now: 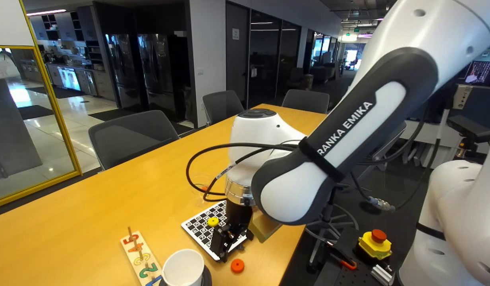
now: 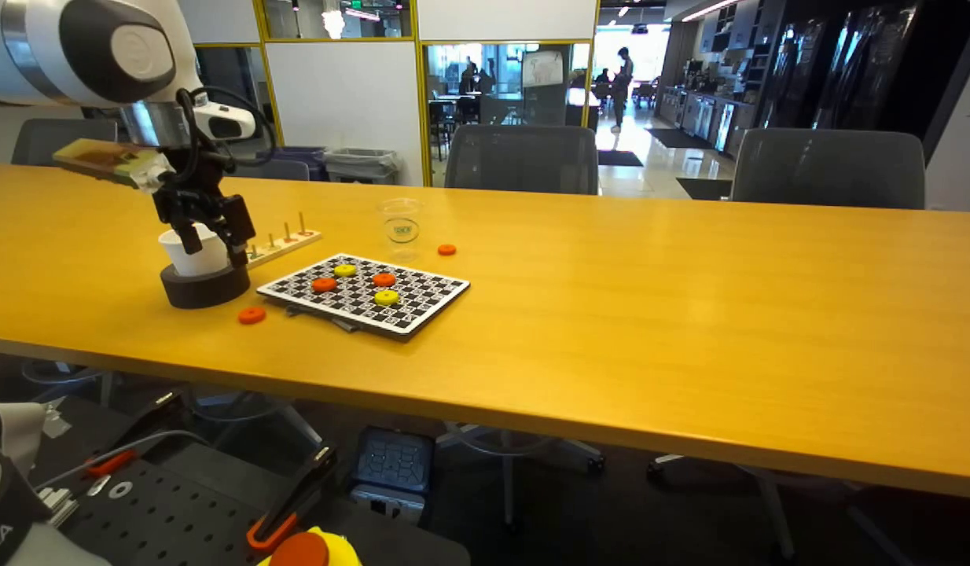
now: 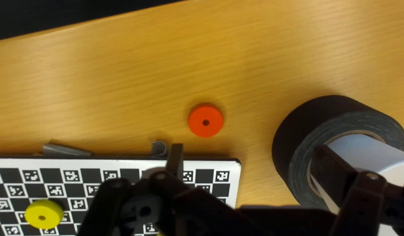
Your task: Put an orange block in the white cup then put the yellow block in the clear cup, then put two orange blocks in the white cup and lastly put the yellow block in the clear cup
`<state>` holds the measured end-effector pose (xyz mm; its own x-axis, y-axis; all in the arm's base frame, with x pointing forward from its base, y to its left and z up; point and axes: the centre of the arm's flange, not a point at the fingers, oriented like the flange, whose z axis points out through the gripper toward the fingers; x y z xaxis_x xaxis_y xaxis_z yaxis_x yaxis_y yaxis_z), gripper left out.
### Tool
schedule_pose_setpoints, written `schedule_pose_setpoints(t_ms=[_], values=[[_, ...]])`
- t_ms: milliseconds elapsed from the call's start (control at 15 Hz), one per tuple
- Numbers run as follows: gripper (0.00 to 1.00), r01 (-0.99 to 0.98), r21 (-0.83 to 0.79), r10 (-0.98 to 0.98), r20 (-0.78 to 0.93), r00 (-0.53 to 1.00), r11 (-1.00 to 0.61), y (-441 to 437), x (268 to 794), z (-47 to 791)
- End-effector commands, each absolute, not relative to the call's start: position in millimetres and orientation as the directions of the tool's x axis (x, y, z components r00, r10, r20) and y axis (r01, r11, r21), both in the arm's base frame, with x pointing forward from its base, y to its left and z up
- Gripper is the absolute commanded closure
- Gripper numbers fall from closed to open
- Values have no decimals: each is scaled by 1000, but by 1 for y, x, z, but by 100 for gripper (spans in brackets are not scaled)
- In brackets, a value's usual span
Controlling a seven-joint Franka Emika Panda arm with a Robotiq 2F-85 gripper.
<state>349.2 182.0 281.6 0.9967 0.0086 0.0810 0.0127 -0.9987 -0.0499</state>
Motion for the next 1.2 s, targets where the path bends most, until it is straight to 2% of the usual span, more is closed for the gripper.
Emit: schedule_pose_setpoints(t_ms=[0, 1133], values=[[0, -46, -96, -51, 51, 997, -994, 169, 367, 258], [0, -155, -109, -147, -76, 986, -982, 153, 399, 203]])
